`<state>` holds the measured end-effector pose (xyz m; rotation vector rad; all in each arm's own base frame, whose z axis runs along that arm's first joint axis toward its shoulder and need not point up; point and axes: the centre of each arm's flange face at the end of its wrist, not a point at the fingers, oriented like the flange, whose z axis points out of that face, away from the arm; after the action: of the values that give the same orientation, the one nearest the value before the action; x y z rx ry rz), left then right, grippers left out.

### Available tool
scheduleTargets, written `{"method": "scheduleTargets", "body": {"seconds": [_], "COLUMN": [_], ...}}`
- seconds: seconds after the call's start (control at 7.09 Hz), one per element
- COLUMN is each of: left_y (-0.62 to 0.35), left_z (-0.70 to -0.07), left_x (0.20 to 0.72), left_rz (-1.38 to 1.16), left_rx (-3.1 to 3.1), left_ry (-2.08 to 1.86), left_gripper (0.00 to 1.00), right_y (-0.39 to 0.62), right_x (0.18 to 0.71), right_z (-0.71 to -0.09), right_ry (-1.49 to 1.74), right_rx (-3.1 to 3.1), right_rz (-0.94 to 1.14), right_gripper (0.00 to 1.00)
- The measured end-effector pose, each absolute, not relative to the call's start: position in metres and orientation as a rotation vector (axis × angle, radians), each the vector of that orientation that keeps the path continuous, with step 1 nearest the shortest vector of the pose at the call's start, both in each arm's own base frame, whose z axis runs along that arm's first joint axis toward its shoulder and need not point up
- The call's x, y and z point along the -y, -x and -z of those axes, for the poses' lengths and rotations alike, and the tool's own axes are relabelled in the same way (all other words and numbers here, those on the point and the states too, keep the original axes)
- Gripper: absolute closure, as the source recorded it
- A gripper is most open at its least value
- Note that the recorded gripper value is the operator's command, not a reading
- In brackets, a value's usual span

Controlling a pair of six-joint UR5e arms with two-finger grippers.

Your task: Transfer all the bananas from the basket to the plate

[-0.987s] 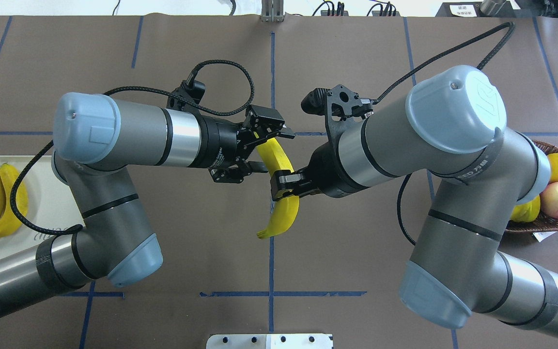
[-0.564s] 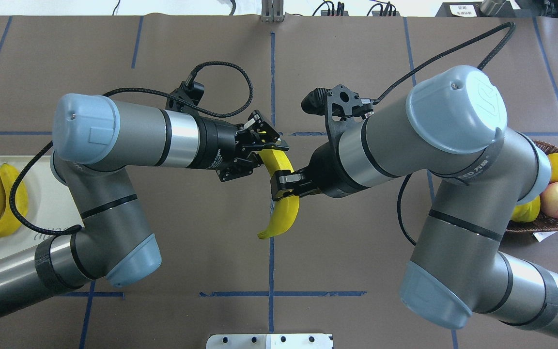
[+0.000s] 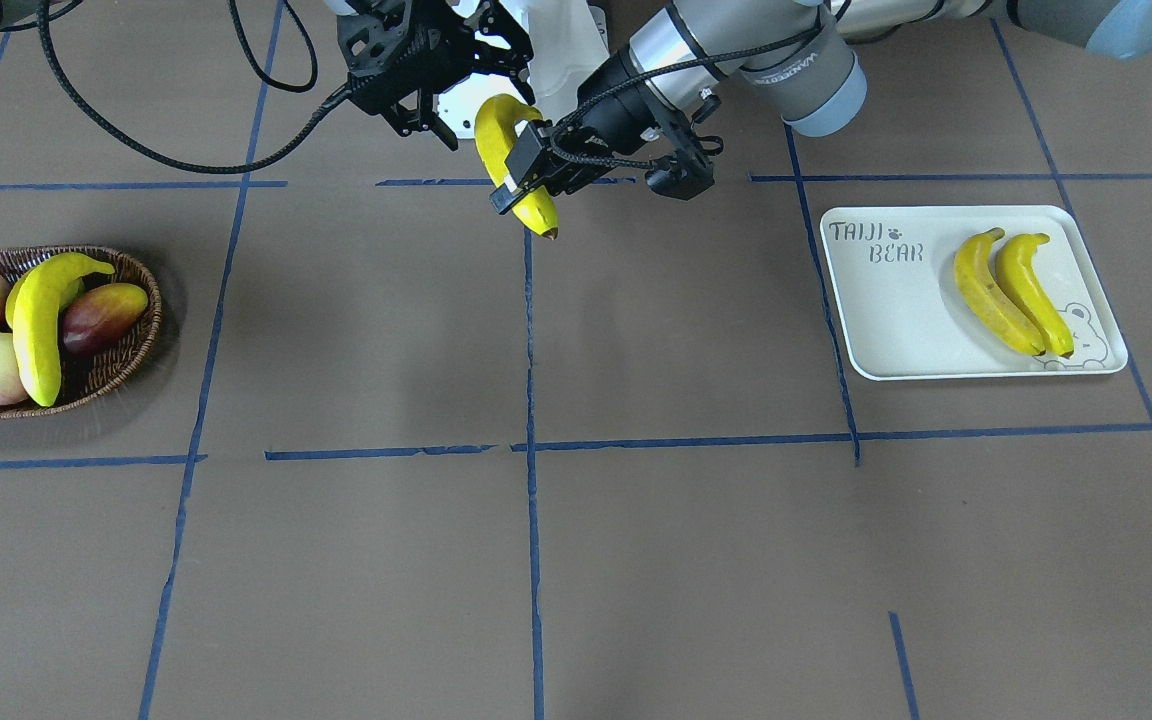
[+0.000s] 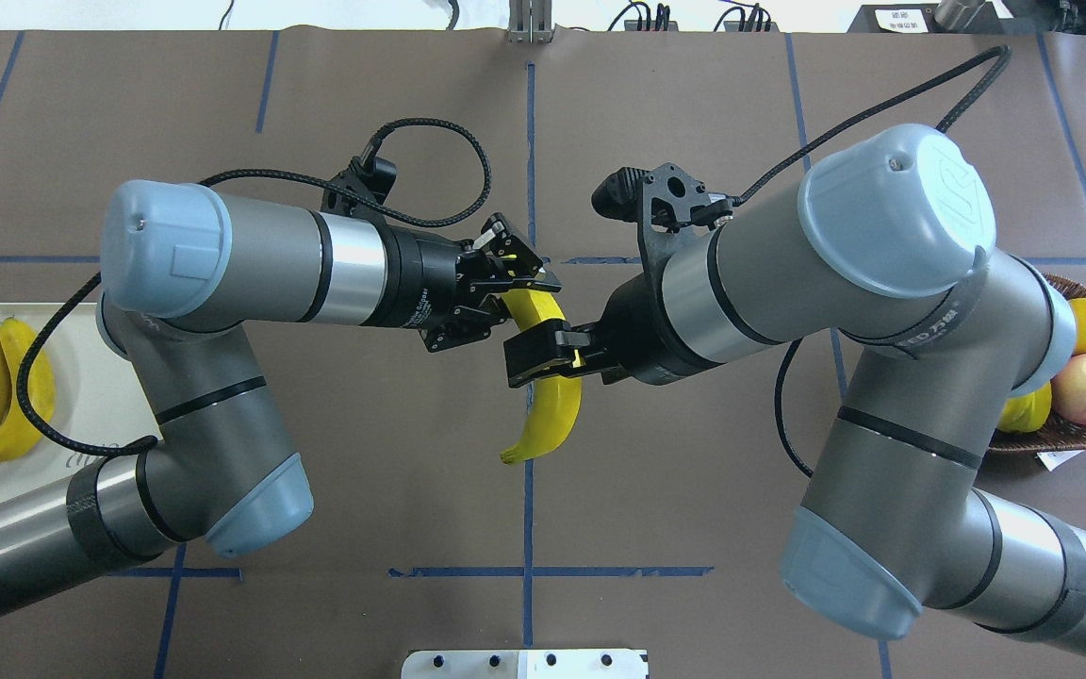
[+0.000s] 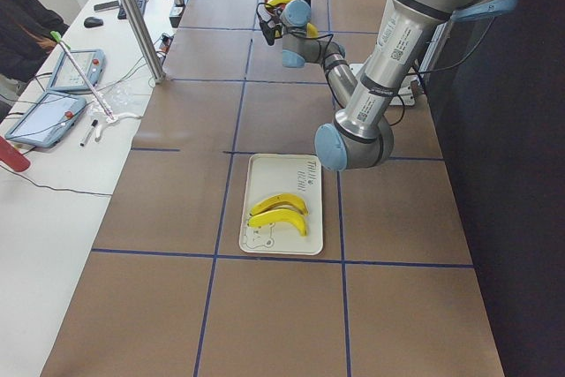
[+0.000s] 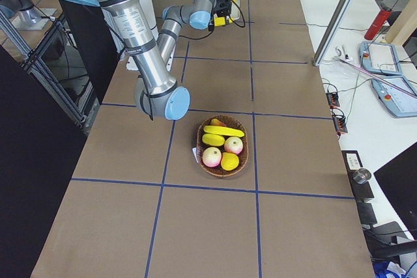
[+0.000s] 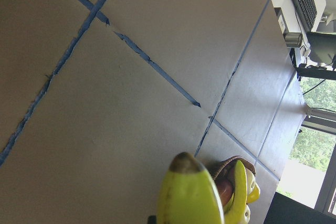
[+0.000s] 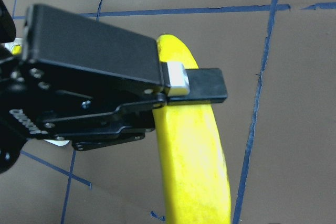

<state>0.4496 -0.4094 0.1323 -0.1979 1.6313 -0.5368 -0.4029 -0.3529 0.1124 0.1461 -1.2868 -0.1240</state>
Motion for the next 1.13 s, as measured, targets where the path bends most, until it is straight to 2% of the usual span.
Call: {"method": "scheduleTargets", "body": {"seconds": [0.14, 0.42, 0.7, 1.13], "left_y": [-0.447, -0.415, -0.351, -0.274], "left_z": [-0.143, -0.203, -0.303, -0.443], "left_x": [0.411, 0.433, 0.449, 0.433], "left_rz": [0.537, 0.524, 0.494, 0.494], "left_rx": [-1.608, -1.507, -1.375, -1.169], "left_ry": [0.208, 0.227, 0.163, 0.091], "left_gripper": [1.0, 1.0, 1.0, 1.0], "right_y": [0.396, 0.383, 0.377, 0.375], "right_x": [0.351, 0.351, 0.355, 0.36], "right_z": [-0.113, -0.121, -0.13, -0.139], "right_ry": [-0.149, -0.151, -0.156, -0.177], "right_rx": [1.29, 1.284, 1.267, 1.245], "right_rz": [0.122, 0.11, 0.091, 0.062], "right_gripper": [0.0, 0.0, 0.0, 0.0]}}
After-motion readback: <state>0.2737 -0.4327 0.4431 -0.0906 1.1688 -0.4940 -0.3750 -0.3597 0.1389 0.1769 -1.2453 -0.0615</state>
